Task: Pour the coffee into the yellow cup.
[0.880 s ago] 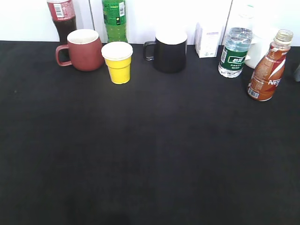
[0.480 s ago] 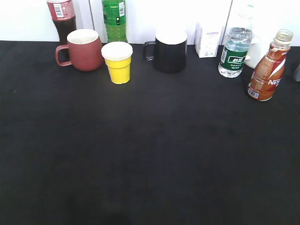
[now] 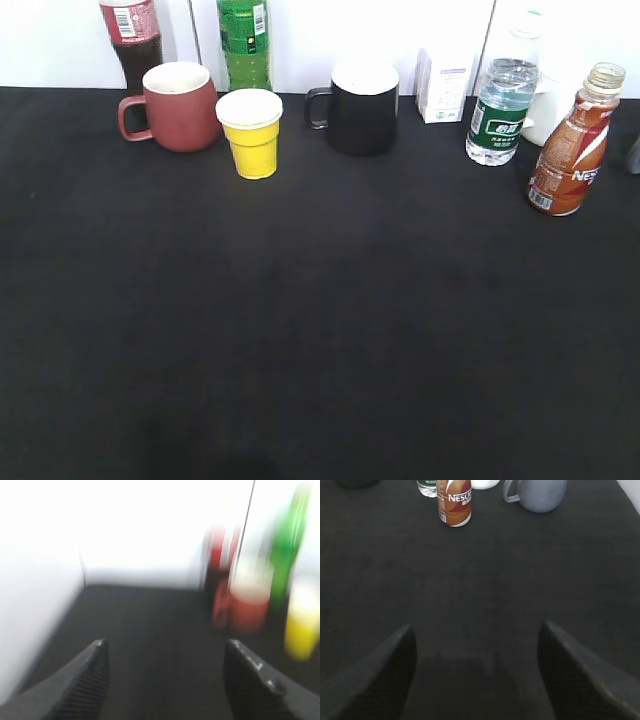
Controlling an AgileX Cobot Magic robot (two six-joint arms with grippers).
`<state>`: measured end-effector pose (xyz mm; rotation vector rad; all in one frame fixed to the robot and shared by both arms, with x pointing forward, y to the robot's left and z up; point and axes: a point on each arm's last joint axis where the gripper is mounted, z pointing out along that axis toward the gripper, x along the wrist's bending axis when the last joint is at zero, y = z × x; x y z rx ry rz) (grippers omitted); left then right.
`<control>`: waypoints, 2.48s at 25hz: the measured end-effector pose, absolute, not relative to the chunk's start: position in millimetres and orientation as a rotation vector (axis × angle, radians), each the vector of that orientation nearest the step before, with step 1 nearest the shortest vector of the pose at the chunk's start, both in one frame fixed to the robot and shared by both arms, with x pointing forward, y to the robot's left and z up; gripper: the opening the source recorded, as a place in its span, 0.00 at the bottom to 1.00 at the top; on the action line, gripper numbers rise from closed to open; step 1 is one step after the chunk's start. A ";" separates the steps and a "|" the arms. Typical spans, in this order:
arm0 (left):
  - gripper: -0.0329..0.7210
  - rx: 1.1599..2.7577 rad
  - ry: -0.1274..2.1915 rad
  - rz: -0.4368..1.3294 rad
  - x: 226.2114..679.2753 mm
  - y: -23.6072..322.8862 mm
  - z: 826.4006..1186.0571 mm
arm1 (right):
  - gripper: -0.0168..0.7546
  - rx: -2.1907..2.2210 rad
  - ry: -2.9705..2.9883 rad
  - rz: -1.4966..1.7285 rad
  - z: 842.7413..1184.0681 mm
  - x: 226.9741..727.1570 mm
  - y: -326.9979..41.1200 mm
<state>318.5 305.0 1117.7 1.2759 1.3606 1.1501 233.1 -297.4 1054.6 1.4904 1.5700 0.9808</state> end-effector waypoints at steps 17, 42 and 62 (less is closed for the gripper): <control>0.81 1.443 0.799 0.744 488.6 190.5 958.0 | 0.79 1.490 1.570 0.981 1054.6 233.1 -297.4; 0.74 1.584 0.813 0.585 644.7 115.7 864.6 | 0.79 1.490 1.570 0.981 1054.6 233.1 -297.4; 0.65 1.671 0.338 0.193 521.4 111.5 918.6 | 0.79 1.490 1.570 0.981 1054.6 233.1 -297.4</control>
